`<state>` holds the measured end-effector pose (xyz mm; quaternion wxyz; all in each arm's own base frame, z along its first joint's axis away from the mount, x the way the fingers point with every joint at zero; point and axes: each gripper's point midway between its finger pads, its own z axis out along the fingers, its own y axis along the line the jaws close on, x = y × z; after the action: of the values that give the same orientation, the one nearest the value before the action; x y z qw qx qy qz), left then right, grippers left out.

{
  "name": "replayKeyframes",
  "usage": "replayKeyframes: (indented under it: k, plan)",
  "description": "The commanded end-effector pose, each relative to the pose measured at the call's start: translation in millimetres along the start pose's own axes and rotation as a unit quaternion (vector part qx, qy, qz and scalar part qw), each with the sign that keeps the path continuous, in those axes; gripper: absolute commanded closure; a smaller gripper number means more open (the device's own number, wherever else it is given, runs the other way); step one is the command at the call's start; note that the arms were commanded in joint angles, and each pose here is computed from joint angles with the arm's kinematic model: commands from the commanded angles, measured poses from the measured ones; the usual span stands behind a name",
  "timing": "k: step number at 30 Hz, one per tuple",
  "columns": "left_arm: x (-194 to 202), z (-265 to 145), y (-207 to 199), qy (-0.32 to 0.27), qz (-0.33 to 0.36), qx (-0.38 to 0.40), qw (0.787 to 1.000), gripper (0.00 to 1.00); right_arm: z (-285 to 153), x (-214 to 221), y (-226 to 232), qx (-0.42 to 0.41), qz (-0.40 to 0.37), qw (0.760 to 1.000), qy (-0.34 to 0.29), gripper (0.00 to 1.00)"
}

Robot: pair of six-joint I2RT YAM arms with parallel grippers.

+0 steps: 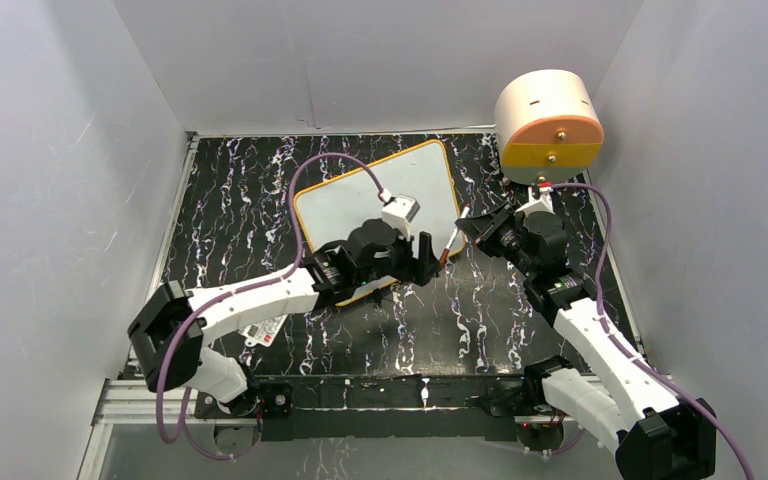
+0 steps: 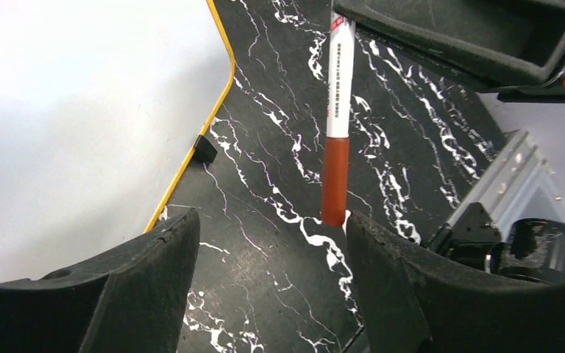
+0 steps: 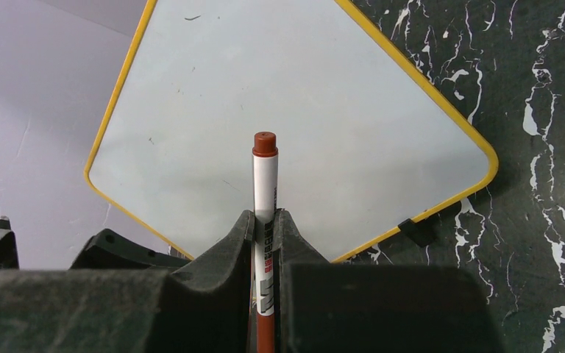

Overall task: Write a sentence on the whiteboard
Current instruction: Open the whiteboard marker at the center of the board.

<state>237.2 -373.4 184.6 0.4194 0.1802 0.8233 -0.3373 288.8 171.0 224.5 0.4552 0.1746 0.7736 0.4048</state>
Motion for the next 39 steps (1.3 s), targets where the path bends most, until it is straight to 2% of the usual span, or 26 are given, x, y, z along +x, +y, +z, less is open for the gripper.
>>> replayKeyframes:
  k: [1, 8, 12, 21, 25, 27, 28, 30, 35, 39]
  plan:
    - [-29, 8, -13, -0.053, 0.057, -0.013, 0.997, 0.32, -4, -15, 19, -0.020, 0.017, 0.999, -0.026, 1.00]
    - [-26, 21, -22, -0.062, 0.088, -0.013, 0.994, 0.37, -4, -15, 19, -0.015, 0.027, 0.999, -0.028, 1.00]
    - [-24, 30, -20, -0.062, 0.105, -0.019, 0.992, 0.48, -2, -13, 19, -0.015, 0.031, 0.999, -0.024, 1.00]
    - [-20, 40, -20, -0.055, 0.122, -0.024, 0.991, 0.65, -2, -8, 18, -0.015, 0.033, 0.999, -0.018, 1.00]
    - [-21, 40, -18, -0.061, 0.130, -0.027, 0.989, 0.83, -1, -2, 18, -0.021, 0.030, 0.999, -0.007, 1.00]
    - [-21, 38, -17, -0.060, 0.139, -0.027, 0.988, 0.97, 0, 1, 19, -0.028, 0.023, 0.999, 0.002, 1.00]
    - [-20, 36, -16, -0.056, 0.144, -0.026, 0.988, 1.00, 0, 3, 21, -0.035, 0.013, 0.999, 0.008, 0.98]
    - [-17, 31, -14, -0.047, 0.166, -0.023, 0.985, 1.00, -1, 4, 26, -0.045, -0.014, 0.999, 0.018, 0.87]
    - [-10, 7, -6, -0.028, 0.231, -0.013, 0.972, 1.00, -11, 10, 31, -0.040, -0.092, 0.993, 0.067, 0.49]
    - [-5, -15, 6, -0.003, 0.279, -0.013, 0.960, 1.00, -30, 14, 37, -0.050, -0.141, 0.984, 0.097, 0.37]
